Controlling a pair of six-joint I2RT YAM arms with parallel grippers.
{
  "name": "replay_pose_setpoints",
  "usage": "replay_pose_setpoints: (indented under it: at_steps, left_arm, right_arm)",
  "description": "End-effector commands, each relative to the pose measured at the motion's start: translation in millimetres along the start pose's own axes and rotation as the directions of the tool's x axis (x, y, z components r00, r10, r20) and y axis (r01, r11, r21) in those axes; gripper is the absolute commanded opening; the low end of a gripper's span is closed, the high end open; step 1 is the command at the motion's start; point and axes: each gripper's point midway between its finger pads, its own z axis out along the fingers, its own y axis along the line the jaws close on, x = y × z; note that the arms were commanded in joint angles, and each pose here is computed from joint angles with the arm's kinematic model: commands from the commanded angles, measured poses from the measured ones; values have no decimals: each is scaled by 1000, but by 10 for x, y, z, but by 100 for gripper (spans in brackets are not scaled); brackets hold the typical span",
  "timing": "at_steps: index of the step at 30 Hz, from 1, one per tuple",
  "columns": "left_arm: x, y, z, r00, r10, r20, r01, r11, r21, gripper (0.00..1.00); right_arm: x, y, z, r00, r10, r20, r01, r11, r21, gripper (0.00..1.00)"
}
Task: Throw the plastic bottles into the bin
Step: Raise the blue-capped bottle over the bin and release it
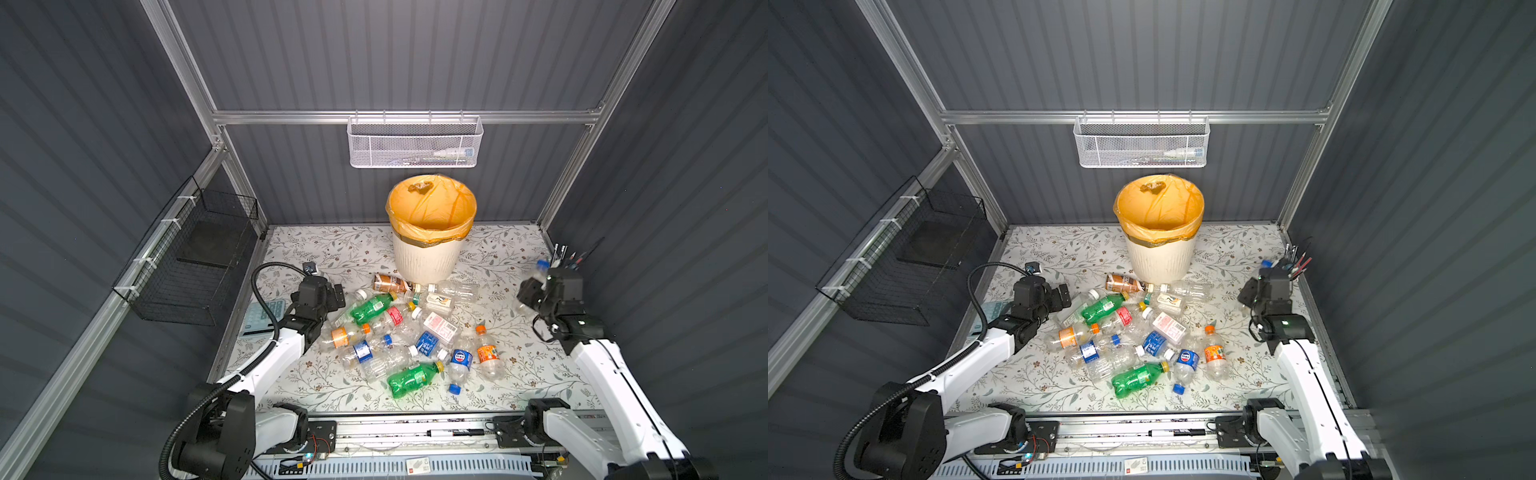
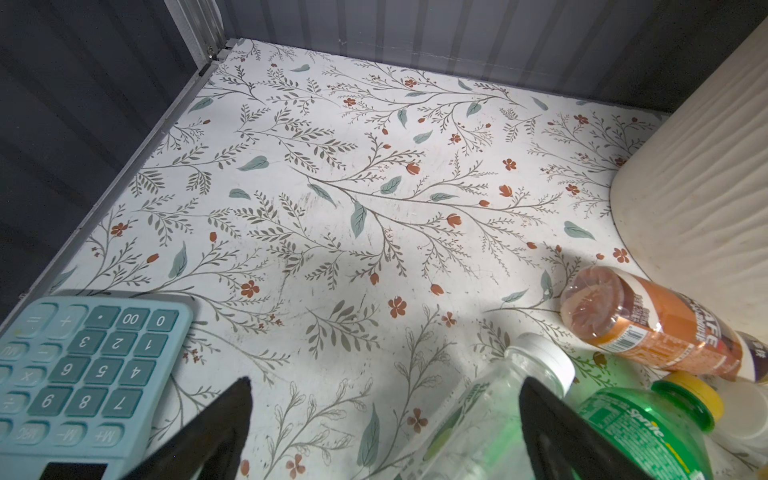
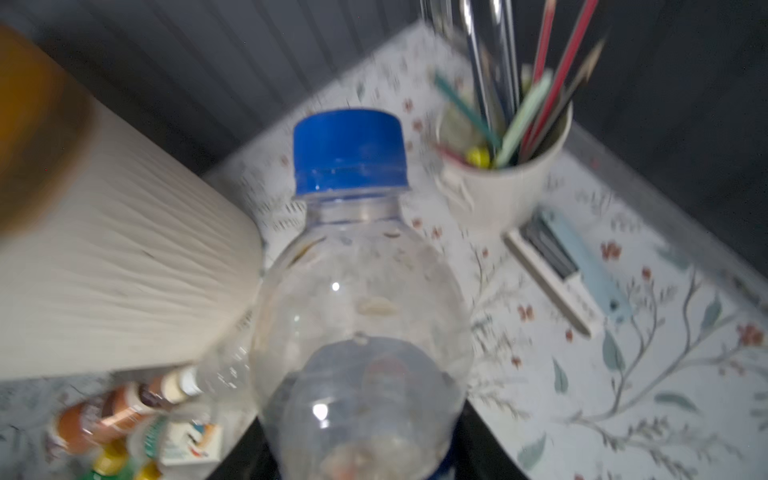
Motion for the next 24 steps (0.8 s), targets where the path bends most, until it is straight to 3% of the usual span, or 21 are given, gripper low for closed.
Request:
replay_pose_setpoints:
  at_steps: [1, 4, 7, 9, 13, 14, 15, 16, 24]
  left_arm:
    - [115, -22, 6, 1000, -13, -24, 14, 1000, 13, 100]
    - [130, -35, -1, 999, -17, -27, 18, 1000, 24, 100]
    - [117, -63, -21, 999, -26, -25, 27, 999, 40, 100]
    - [102, -75, -38, 999, -36, -22, 37, 998, 47, 100]
    - [79, -113, -73, 999, -37, -23, 38, 997, 61, 100]
    - [91, -113, -83, 999, -34, -28, 36, 997, 61, 100]
    - [89, -114, -98, 999, -31, -29, 33, 998, 61, 100]
    - [86, -105, -114, 999, -30, -28, 32, 998, 57, 100]
    - [64, -77, -239, 1000, -16, -9, 17, 998, 54, 100]
  right_arm:
    - [-933, 426, -356, 970, -13, 244, 43, 992, -119, 47]
    - [-1468, 935, -484, 948, 51, 315, 45, 955, -292, 46]
    - [-1681, 1547, -316, 958, 98, 268, 39, 885, -464, 46]
    - [-1609, 2040, -140, 977, 31, 212, 89, 840, -535, 49]
    - [-1167, 2855, 392, 987, -161, -22, 110, 761, -639, 59]
    - [-1091, 2947, 493, 980, -190, -56, 111, 759, -641, 65]
    - [-1045, 3007, 574, 974, -213, -74, 119, 766, -631, 86]
    - [-1032, 3022, 625, 972, -221, -81, 126, 779, -614, 99]
    - [-1226, 2601, 267, 989, -99, 111, 144, 827, -544, 99]
